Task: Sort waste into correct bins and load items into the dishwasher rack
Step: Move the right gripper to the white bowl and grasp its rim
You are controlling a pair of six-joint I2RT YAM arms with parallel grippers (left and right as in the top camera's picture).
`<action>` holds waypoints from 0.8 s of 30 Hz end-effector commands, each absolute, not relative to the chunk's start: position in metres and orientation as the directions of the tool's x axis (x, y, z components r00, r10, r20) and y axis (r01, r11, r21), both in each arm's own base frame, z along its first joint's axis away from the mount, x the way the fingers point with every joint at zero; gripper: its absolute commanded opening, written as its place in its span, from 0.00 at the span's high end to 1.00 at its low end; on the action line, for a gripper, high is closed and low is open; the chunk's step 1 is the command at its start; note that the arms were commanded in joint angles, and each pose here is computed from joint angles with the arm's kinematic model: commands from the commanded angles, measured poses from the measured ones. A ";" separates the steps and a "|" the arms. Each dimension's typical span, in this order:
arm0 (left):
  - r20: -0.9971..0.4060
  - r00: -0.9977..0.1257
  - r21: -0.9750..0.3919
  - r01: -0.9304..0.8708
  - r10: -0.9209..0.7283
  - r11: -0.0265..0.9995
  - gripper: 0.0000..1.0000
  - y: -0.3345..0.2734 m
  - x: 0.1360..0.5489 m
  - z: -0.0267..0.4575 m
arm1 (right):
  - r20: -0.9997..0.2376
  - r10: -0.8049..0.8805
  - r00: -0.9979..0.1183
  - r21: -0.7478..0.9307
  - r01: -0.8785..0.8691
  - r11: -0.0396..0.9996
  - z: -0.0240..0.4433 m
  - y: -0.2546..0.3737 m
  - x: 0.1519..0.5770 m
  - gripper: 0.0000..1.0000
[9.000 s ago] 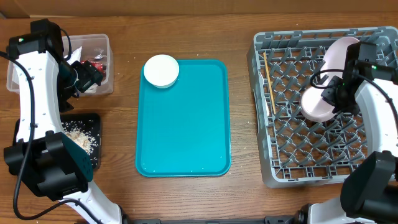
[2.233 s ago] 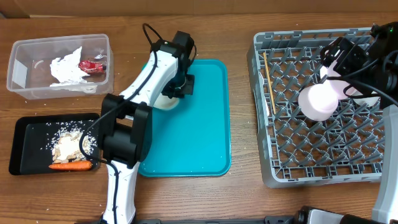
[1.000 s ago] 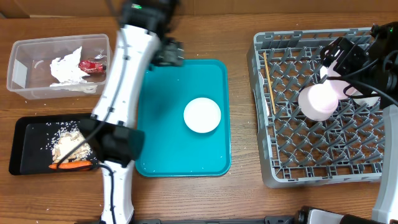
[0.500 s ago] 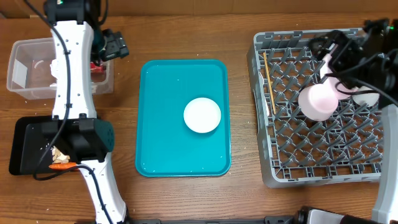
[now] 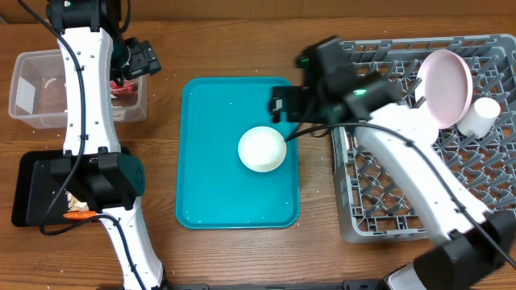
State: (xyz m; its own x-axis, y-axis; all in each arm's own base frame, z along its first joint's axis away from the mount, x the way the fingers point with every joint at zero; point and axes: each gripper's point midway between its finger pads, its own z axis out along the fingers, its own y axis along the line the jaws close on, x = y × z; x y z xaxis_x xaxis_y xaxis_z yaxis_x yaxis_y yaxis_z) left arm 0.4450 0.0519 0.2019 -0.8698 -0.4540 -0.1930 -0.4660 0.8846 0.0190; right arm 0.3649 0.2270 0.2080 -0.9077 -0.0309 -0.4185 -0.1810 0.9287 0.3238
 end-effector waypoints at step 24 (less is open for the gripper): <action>-0.216 -0.855 -0.005 -0.481 -0.471 0.876 0.00 0.050 0.447 0.211 | -0.205 -0.404 -0.891 0.119 -0.433 0.894 0.055 0.337 0.307 0.50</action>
State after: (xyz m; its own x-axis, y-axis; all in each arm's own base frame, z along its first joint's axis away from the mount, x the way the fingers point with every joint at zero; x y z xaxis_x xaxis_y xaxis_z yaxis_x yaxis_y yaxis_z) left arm 0.4450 0.0518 0.2019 -0.8698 -0.4541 -0.1929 -0.4659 0.8846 0.0187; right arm 0.3008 0.3334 0.0536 -0.8930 -0.4088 -0.1884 -0.4345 0.8921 0.1240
